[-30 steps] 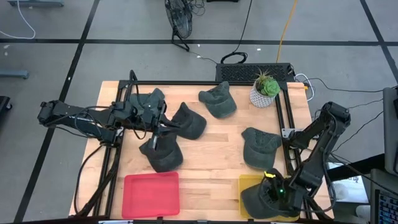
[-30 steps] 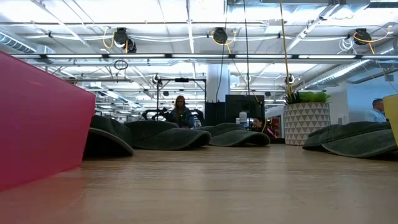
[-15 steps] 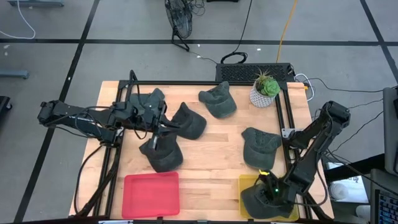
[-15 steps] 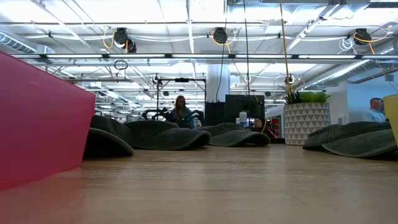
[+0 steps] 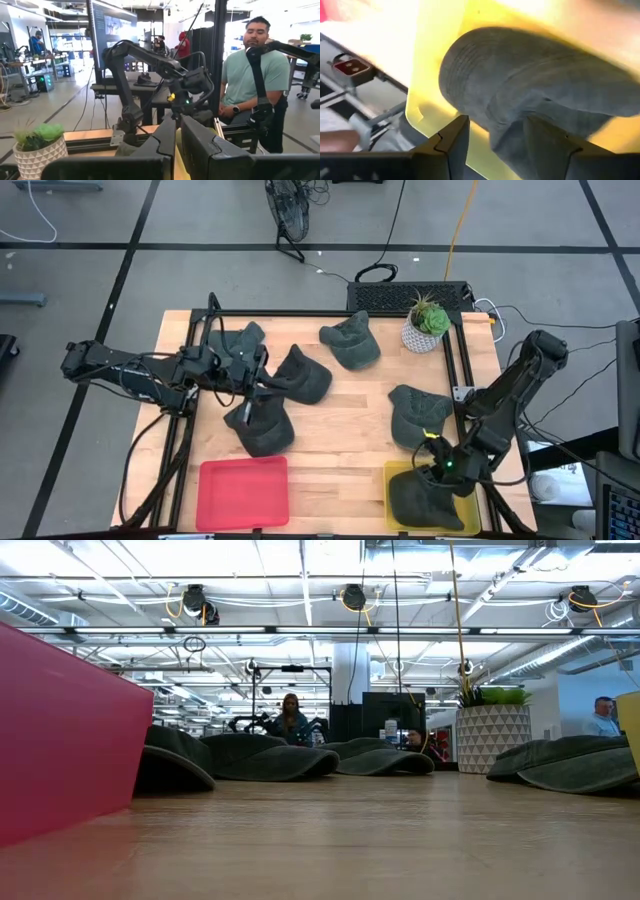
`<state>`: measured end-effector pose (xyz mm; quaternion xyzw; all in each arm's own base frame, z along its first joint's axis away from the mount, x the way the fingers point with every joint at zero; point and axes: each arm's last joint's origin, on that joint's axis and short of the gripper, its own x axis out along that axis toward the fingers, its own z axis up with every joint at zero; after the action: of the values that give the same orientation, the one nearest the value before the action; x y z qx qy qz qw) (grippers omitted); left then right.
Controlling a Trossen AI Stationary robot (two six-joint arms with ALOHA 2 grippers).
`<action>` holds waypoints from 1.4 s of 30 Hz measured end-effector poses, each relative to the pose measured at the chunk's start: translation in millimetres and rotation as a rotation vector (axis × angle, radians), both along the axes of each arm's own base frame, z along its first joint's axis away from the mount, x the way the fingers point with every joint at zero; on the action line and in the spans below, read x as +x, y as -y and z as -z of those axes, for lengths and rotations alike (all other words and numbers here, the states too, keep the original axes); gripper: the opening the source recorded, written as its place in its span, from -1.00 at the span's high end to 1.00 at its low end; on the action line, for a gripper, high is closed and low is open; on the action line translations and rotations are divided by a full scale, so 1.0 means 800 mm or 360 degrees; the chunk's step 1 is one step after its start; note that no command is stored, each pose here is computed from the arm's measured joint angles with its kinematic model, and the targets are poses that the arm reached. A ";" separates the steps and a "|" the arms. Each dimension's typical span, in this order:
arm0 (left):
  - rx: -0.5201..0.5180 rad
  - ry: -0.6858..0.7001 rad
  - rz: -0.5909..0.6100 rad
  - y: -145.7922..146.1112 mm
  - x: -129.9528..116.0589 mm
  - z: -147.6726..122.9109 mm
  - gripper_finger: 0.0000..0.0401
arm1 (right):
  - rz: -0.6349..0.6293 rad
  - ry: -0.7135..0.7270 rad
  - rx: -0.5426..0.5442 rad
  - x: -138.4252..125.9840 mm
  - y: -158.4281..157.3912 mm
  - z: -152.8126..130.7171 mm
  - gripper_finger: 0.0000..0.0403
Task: Pick & Place hat
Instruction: Put the black cap into the yellow bin
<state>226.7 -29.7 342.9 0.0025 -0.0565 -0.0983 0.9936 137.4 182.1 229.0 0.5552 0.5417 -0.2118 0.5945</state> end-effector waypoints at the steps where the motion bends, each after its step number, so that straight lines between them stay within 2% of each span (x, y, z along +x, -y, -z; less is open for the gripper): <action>1: 0.0014 0.0002 -0.0002 0.000 0.000 0.000 0.81 | 0.0000 0.0027 0.0035 0.002 -0.003 0.007 0.17; 5: 0.0027 0.0005 -0.0003 0.000 0.000 0.000 0.81 | 0.0031 0.0106 0.0185 0.007 -0.010 0.037 0.18; 9: 0.0045 0.0010 -0.0006 0.000 0.000 0.000 0.81 | 0.0097 0.0031 0.0230 0.001 -0.007 0.058 0.18; 19: 0.0072 0.0029 -0.0014 -0.001 0.000 -0.001 0.81 | 0.0025 -0.0060 0.0308 -0.004 -0.004 0.056 0.21; 26: 0.0064 0.0026 -0.0013 -0.001 0.000 -0.001 0.81 | -0.0050 -0.0384 0.0346 -0.016 0.000 0.060 0.29; 34: 0.0063 0.0025 -0.0013 -0.001 0.000 -0.001 0.81 | 0.0003 -0.0184 0.0358 -0.011 0.000 0.051 0.32; 42: 0.0060 0.0024 -0.0012 -0.001 0.000 -0.001 0.81 | 0.0029 -0.0244 0.0251 -0.011 0.002 0.062 0.32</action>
<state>226.7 -29.2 343.6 0.0223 -0.0622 -0.0955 0.9932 128.5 180.3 179.7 0.5874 0.5955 -0.2157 0.5038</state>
